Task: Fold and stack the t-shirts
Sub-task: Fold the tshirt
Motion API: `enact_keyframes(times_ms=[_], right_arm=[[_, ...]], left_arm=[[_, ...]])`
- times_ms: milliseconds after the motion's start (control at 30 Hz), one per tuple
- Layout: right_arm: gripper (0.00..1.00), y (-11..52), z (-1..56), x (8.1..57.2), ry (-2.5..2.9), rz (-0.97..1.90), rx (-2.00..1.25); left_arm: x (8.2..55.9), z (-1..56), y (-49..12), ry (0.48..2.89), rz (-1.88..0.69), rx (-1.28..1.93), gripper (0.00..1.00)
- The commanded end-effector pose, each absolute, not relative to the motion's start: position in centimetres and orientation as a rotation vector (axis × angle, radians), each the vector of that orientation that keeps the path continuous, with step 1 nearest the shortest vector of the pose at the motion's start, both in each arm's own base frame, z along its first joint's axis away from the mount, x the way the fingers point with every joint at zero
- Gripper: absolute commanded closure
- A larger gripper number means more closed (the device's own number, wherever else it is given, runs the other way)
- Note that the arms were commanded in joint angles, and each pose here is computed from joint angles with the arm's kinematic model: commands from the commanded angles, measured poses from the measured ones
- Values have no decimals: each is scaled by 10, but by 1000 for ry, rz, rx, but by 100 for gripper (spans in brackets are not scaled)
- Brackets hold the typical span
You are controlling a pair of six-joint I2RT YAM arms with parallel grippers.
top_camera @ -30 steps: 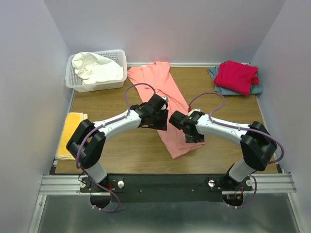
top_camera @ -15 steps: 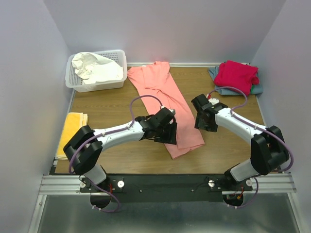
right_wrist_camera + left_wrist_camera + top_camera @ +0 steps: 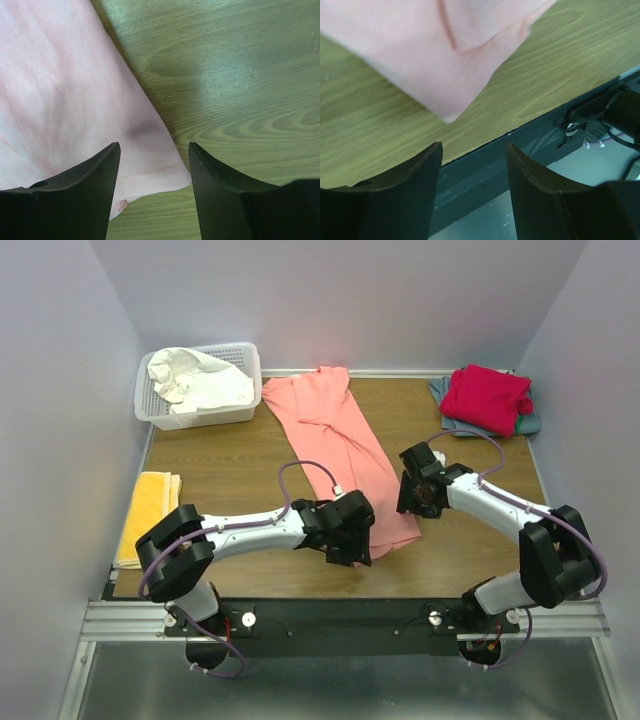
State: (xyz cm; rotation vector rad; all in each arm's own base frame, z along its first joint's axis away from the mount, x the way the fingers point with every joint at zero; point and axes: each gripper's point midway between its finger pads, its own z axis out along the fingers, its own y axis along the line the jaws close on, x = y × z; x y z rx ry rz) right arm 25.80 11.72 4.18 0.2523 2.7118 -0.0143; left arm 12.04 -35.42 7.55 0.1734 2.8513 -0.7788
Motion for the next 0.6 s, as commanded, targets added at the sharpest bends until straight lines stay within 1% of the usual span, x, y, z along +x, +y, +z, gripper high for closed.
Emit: enact_keyframes(times_ms=[0, 400, 500, 567], right_arm=[[35, 116, 48, 265, 2669, 43, 235], [35, 108, 41, 264, 2681, 43, 241], [35, 107, 39, 262, 2686, 48, 239], [35, 106, 38, 262, 2685, 51, 245]], left_arm=[[119, 55, -332, 2916, -596, -40, 39], [140, 40, -351, 2922, -543, -93, 44], [141, 35, -348, 2928, -533, -131, 47], [140, 32, -344, 2934, -526, -153, 51]])
